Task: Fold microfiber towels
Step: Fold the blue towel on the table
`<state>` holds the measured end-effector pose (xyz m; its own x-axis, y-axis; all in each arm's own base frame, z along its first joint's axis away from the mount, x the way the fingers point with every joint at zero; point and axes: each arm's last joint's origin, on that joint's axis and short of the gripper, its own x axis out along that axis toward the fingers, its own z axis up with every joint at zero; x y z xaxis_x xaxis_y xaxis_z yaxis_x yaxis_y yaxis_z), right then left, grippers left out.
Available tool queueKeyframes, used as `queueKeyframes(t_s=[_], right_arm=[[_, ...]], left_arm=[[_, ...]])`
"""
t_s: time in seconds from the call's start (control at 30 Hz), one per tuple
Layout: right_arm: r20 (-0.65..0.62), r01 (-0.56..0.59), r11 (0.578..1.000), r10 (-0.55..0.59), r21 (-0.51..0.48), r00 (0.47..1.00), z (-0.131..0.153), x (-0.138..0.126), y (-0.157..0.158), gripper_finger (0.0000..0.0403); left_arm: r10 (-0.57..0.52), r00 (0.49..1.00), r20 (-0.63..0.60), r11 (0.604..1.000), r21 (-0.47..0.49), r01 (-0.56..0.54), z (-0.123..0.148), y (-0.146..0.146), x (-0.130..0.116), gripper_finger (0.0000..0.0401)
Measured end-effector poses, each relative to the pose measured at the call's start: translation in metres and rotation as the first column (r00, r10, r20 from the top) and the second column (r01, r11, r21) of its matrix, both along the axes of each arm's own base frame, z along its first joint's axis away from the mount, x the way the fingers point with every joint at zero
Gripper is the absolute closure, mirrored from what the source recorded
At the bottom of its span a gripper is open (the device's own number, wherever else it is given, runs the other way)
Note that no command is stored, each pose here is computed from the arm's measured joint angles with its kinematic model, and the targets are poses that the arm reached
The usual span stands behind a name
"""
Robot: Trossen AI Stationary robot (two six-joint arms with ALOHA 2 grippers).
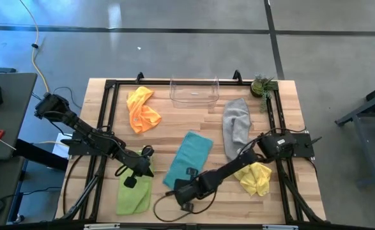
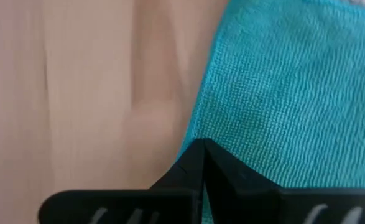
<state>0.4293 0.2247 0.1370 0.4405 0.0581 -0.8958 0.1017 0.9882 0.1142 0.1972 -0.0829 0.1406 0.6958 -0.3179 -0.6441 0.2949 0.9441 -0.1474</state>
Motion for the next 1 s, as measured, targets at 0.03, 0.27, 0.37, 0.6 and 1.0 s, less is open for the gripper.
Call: queueKeyframes(t_s=[0.03,0.27,0.37,0.6,1.0], right_arm=[[-0.038,-0.021,1.0,0.021,-0.006,0.999,0.003,-0.005,0.001,0.0402],[-0.211,-0.151,0.986,0.132,-0.073,0.968,0.013,-0.036,0.01,0.0403],[-0.247,-0.193,0.977,0.165,-0.092,0.955,0.018,-0.045,0.015,0.0403],[-0.173,-0.207,0.967,0.18,-0.152,0.968,0.055,-0.061,0.021,0.0403],[-0.055,-0.058,0.979,0.048,-0.197,0.997,0.034,-0.091,0.051,0.0397]], left_arm=[[0.001,1.0,0.002,1.0,-0.001,-0.001,0.0,0.0,0.0,0.0401],[0.008,1.0,0.02,1.0,-0.017,-0.008,0.002,-0.001,0.002,0.0401],[0.013,0.999,0.042,1.0,-0.023,-0.012,0.003,-0.001,0.003,0.0401],[0.038,0.992,0.122,0.999,-0.021,-0.036,0.009,-0.005,0.006,0.0389],[-0.013,0.994,0.112,0.999,0.039,0.008,0.008,-0.036,0.027,0.0333]])
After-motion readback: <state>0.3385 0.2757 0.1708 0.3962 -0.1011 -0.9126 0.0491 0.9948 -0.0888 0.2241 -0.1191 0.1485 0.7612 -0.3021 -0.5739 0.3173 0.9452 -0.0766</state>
